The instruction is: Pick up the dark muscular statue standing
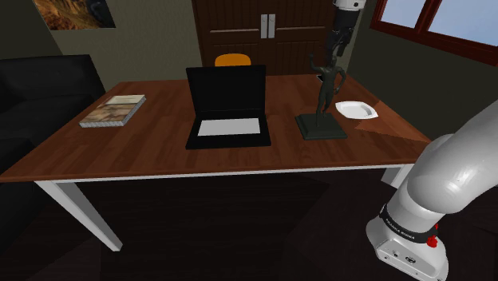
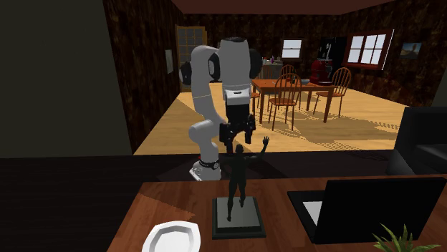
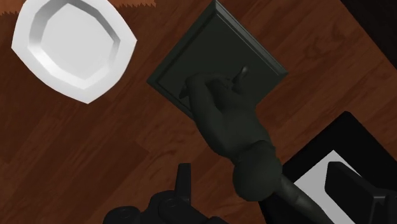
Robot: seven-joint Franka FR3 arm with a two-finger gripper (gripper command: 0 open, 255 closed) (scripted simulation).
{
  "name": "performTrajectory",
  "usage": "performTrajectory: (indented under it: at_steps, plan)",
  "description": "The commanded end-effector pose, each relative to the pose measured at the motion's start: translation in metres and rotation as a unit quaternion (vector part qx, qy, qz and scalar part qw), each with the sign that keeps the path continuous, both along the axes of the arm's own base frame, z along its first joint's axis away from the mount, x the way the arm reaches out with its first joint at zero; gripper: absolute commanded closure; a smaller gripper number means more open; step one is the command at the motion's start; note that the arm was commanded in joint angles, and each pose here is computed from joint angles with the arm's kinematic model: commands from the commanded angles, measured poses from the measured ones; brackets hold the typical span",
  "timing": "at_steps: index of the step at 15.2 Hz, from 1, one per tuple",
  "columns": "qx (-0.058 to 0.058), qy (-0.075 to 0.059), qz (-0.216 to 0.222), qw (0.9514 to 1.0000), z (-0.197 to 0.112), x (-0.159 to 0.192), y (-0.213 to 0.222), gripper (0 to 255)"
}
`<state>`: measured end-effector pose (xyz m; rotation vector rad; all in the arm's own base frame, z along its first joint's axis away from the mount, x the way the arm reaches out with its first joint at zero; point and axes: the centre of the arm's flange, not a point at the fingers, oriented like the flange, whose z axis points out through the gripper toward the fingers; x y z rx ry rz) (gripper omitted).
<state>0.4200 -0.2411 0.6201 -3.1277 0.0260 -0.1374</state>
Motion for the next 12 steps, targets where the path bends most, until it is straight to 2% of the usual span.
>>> performTrajectory:
  at_steps: [1,3,4,12]
  plan:
    - [0.000,0.000,0.000,1.0000,-0.0100,-0.0002,-0.0001,0]
    - [0.000,0.000,0.000,1.0000,-0.0131,-0.0002,-0.0001,0]
    - [0.000,0.000,0.000,1.0000,-0.0136,0.0004,-0.0007,255]
    - [0.000,0.000,0.000,1.0000,-0.0131,0.0000,-0.0004,255]
